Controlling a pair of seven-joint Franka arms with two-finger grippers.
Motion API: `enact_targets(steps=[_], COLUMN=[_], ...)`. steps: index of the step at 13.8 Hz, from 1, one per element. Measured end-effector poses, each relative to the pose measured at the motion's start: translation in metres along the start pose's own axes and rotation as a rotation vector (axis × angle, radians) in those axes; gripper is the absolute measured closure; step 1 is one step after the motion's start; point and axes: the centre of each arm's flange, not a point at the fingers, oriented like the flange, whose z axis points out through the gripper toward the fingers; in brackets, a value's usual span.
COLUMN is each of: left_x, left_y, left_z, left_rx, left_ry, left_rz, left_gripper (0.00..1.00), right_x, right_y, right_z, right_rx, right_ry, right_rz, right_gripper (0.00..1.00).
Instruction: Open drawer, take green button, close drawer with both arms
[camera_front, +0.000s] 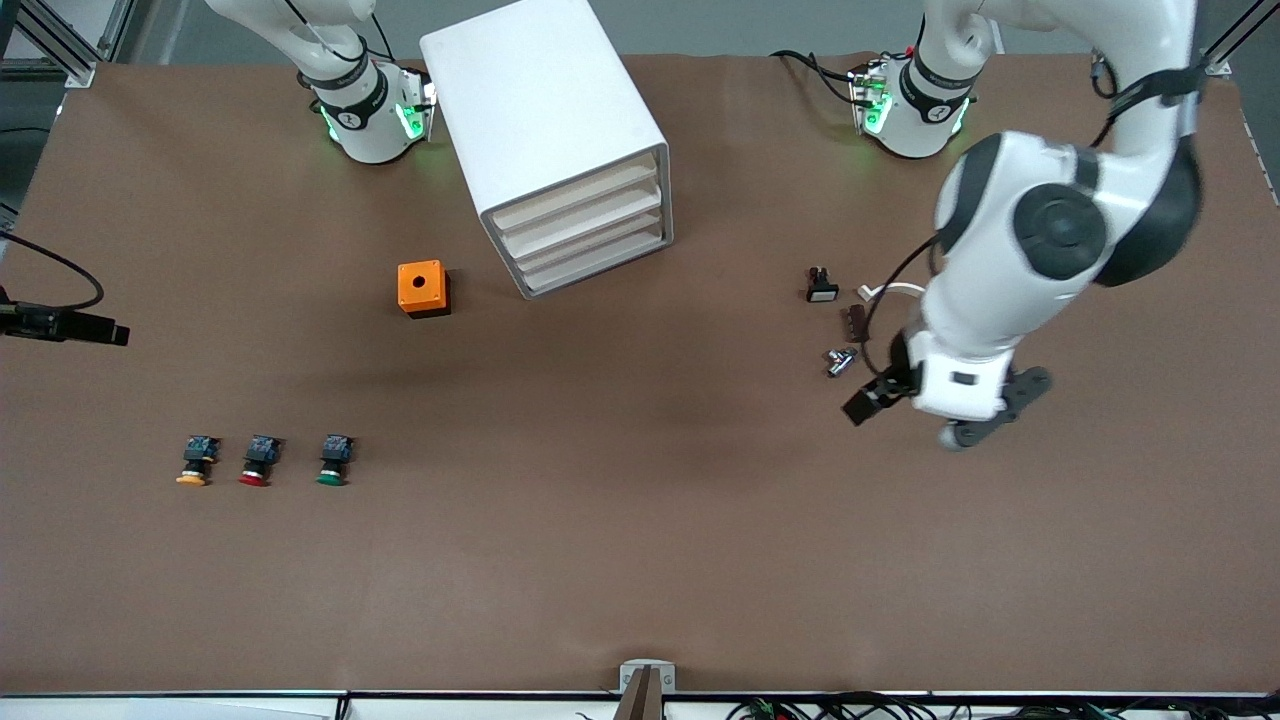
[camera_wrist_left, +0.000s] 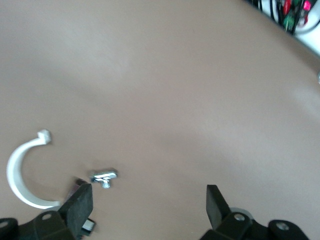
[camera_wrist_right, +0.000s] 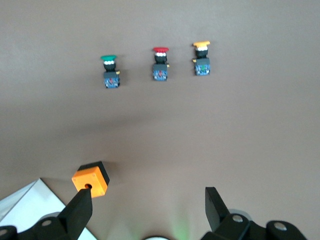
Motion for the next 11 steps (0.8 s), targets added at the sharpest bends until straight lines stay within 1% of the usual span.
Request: enact_targets(steps=[1,2,4,5,6,8,11], left_x=[0.010,0.017,0.026,0.032,0.037,0.041,0.036], left_y=[-0.013,-0.025,-0.053,-0.070,-0.088,-0.118,-0.155], left_z=[-0.021,-0.040,-0.074,-0.088,-0.101,-0.125,-0.155], left_rx=[-0.014,-0.023,-0.024,-0.021,-0.013,-0.003,0.012], left_ry=[0.010,0.016,0.015,0.011,0.000,-0.020,-0.061], left_rz=[0.005,0.015,0.068,0.107,0.146,0.231,0.372], left_gripper=[0.00,0.00,0.00,0.00,0.00,0.00,0.00], right_x=[-0.003,-0.005,-0.009,-0.012,-0.015,-0.021,-0.037], right_y=[0.003,0.008,0.018,0.021,0.022,0.016,0.003], right_z=[-0.004,-0.010,-0.025,-0.030,-0.034,-0.048,-0.067], right_rx=[-0.001,-0.001,0.001,0.003,0.003,0.006,0.019], right_ry=[-0.006,0.001,0.027,0.027,0.030,0.063,0.091], right_rz=[0.006,0.013,0.028,0.034,0.035,0.019,-0.006], right_gripper=[0.00,0.00,0.00,0.00,0.00,0.00,0.00])
